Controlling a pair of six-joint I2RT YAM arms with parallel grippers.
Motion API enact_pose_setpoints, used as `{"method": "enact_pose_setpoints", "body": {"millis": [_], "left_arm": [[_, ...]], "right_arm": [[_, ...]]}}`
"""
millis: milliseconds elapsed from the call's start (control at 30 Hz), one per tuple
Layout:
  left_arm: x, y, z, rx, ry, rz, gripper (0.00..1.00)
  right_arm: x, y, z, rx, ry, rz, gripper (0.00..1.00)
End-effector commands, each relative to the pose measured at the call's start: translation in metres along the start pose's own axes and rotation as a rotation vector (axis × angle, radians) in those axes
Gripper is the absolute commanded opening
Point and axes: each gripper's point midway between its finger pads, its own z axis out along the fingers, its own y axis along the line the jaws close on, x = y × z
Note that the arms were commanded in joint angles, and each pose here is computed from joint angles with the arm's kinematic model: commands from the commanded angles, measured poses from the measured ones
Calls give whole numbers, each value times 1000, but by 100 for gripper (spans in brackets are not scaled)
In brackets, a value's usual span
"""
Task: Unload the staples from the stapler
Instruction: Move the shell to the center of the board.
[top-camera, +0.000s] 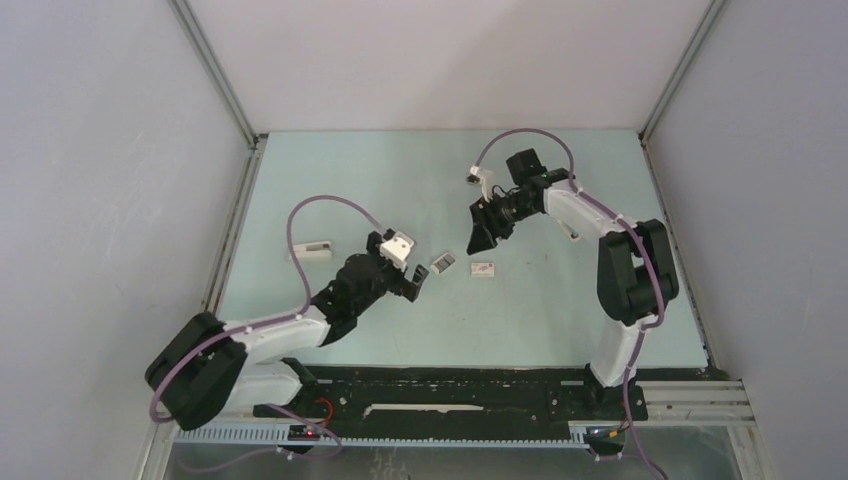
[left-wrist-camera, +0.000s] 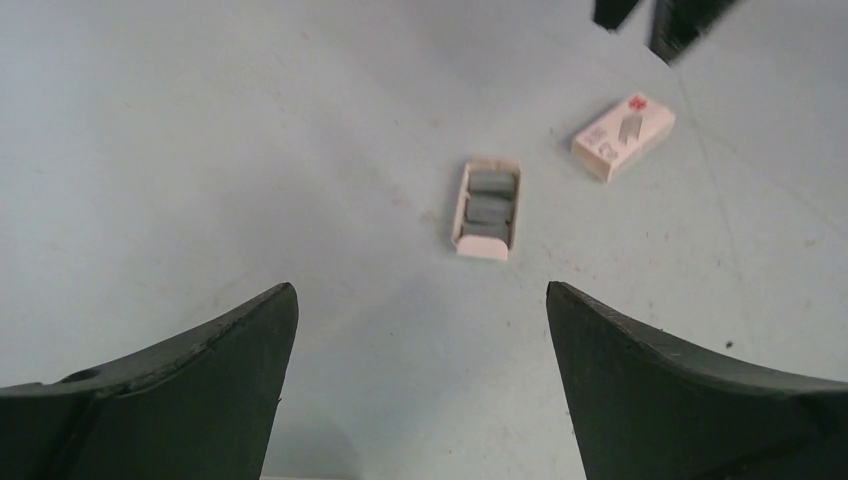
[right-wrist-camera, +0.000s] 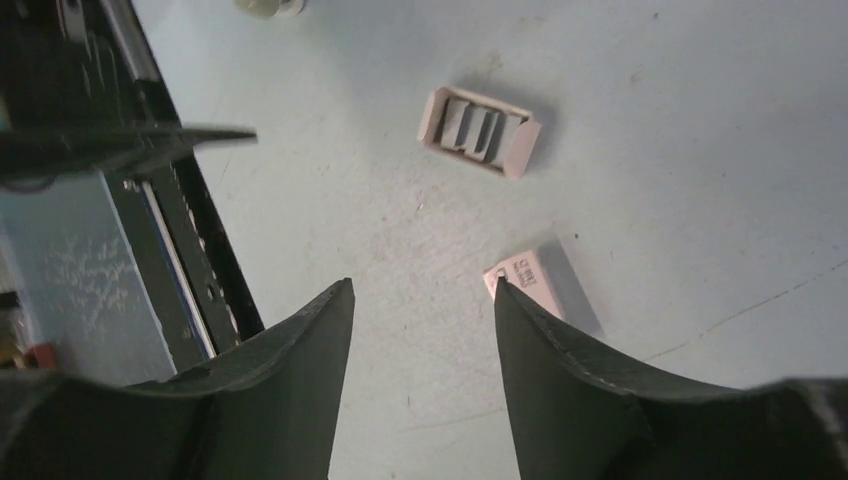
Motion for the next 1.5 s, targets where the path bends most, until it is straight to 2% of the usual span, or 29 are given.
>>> {"method": "enact_pose_setpoints", "body": {"millis": [0, 200, 467, 567, 733, 1000, 1100, 1467], "left_arm": [[-6, -13, 19, 42, -32, 64, 100], [4, -23, 38, 68, -20, 101, 100], [19, -37, 57, 127, 17, 141, 98], [24, -36, 67, 115, 38, 137, 95], [37, -37, 82, 102, 81, 130, 92], [47, -41, 97, 120, 120, 138, 89], [54, -42, 102, 142, 151, 136, 81], [70, -44, 103, 189, 197, 117, 68]], "right_arm": [[-19, -15, 10, 70, 3, 111, 59], [-13, -27, 26, 101, 37, 183, 45], [-8, -46, 52, 177, 87, 265, 35], [-8, -55, 58, 200, 97, 280, 24], [-6, -66, 68, 209, 120, 300, 13], [-3, -67, 83, 194, 153, 304, 10], [0, -63, 88, 181, 167, 304, 10], [10, -49, 99, 117, 204, 310, 10]]}}
